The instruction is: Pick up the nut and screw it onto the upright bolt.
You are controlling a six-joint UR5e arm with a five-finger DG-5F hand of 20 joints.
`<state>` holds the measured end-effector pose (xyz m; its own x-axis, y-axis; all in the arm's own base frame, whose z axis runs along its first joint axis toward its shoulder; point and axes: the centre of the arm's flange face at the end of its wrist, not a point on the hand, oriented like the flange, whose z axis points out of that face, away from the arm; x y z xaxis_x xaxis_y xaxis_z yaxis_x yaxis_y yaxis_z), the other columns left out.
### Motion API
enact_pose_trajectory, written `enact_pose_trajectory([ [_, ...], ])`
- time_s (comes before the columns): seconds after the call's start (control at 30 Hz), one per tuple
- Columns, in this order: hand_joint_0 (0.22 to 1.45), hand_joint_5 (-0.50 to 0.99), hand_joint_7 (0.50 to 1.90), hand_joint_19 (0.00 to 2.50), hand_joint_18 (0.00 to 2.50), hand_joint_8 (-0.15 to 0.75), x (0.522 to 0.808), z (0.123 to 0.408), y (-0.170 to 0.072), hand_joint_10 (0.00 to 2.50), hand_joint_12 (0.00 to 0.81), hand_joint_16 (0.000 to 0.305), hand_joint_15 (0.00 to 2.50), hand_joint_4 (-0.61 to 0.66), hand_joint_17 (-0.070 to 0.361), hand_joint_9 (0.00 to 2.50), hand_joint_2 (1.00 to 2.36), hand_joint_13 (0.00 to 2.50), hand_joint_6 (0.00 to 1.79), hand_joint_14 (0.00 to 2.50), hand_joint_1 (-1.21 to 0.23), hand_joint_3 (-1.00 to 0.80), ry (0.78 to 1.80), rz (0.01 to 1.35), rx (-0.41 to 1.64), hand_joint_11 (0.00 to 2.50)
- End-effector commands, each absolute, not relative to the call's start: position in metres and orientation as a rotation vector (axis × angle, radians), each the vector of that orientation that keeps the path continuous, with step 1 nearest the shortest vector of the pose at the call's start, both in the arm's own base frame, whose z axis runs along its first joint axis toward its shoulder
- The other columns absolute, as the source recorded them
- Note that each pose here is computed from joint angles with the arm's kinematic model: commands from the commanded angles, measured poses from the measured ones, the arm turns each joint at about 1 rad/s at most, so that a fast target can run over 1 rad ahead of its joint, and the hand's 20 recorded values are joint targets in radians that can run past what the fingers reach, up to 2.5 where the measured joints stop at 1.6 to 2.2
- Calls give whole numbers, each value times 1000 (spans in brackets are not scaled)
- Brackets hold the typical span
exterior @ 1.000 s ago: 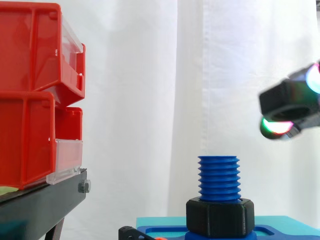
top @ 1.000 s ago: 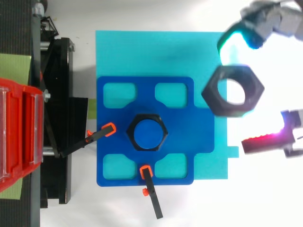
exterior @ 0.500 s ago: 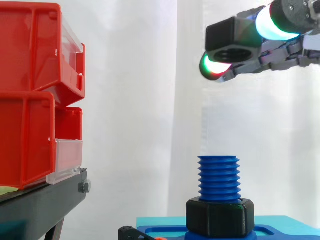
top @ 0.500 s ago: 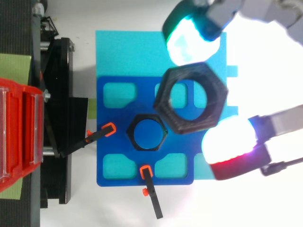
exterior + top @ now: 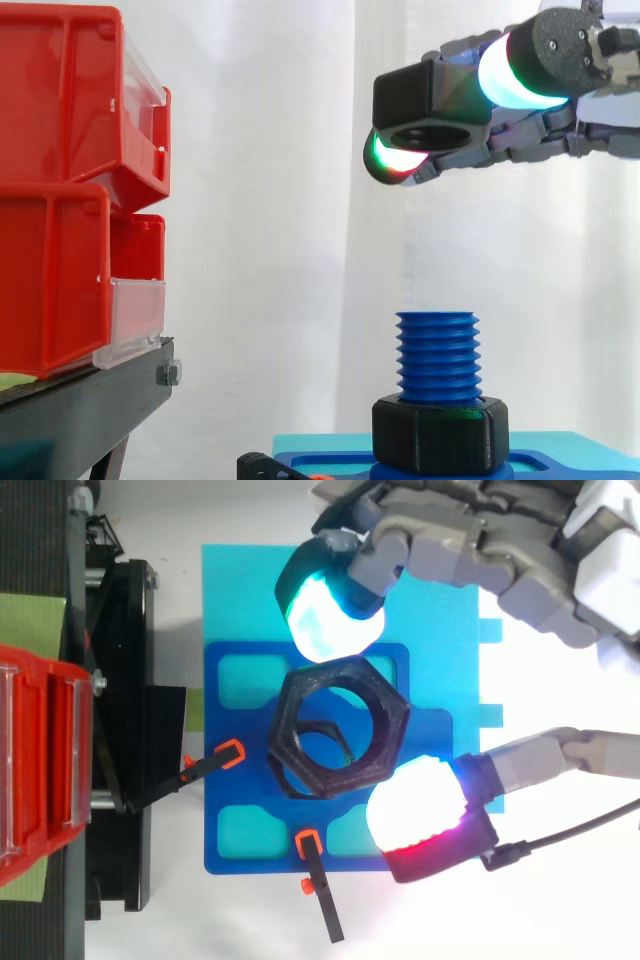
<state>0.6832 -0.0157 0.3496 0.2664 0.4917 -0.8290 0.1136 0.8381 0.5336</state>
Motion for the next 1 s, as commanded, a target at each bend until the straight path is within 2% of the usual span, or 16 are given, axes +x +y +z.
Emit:
enact_pose_trajectory([
  [0.0, 537, -165, 1309, 0, 97, 318, 689, 334, -17, 0, 311, 35, 0, 276, 79, 459, 1003, 277, 524, 0, -648, -455, 1303, 269, 559, 0],
  [0.23, 538, -165, 1306, 0, 100, 317, 697, 318, -17, 0, 311, 35, 0, 275, 79, 463, 1004, 280, 523, 0, -646, -457, 1294, 265, 564, 0],
  [0.3, 537, -165, 1311, 0, 101, 317, 700, 301, -16, 0, 310, 35, 0, 274, 79, 463, 1004, 284, 523, 0, -647, -452, 1316, 253, 563, 0],
  [0.67, 538, -165, 1312, 0, 104, 317, 699, 298, -19, 0, 310, 35, 0, 275, 78, 465, 1003, 286, 522, 0, -645, -457, 1332, 192, 557, 0],
  [0.97, 539, -165, 1314, 0, 108, 317, 696, 294, -8, 0, 309, 35, 0, 274, 78, 469, 1003, 291, 522, 0, -644, -457, 1368, 177, 561, 0],
])
